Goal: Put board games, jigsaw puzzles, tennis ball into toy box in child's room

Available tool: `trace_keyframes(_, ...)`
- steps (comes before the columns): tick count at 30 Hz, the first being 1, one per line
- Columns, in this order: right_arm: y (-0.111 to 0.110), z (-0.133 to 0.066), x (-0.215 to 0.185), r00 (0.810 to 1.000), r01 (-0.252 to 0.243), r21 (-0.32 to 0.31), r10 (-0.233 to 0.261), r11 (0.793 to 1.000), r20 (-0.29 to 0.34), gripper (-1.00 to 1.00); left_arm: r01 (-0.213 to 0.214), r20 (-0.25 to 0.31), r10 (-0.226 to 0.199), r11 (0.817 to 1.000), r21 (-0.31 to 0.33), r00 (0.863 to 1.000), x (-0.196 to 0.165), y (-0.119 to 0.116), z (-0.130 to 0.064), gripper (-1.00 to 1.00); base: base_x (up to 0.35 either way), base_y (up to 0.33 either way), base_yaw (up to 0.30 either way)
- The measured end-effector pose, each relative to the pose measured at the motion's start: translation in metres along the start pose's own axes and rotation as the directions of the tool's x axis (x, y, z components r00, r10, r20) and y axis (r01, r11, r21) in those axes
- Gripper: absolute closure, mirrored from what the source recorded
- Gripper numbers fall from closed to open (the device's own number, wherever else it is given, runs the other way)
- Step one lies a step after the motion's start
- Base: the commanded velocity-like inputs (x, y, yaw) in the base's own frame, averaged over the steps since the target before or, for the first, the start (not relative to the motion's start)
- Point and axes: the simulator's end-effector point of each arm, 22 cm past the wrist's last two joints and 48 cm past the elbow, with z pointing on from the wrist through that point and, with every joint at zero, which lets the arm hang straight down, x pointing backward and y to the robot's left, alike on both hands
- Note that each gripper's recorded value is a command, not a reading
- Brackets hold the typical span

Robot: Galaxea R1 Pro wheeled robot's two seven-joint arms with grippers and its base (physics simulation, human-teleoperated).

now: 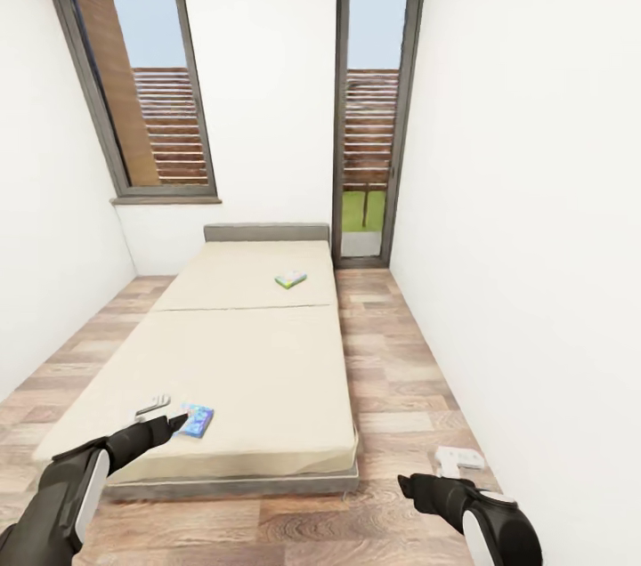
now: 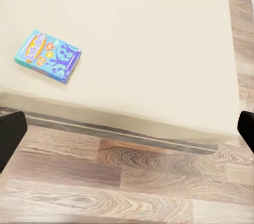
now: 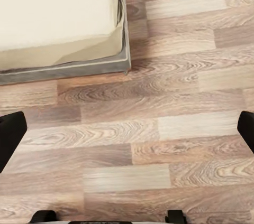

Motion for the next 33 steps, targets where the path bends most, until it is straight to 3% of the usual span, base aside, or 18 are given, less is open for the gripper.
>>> trace_keyframes(7,0.02,0.0,0.002,0.999,0.044,-0.028,-0.044,0.999,-0.001,-1.0,0.0,0.009,0.0,1.0,0.008,1.0,-0.003,-0.001,-0.001,-1.0,0.0,0.0,0.292)
trace_keyframes(33,0.023,0.0,0.001,0.999,0.048,-0.032,-0.048,0.998,0.0,-1.0,-0.003,0.003,0.003,1.0,0.017,1.0,-0.002,-0.005,-0.001,-1.0,0.0,0.0,0.292)
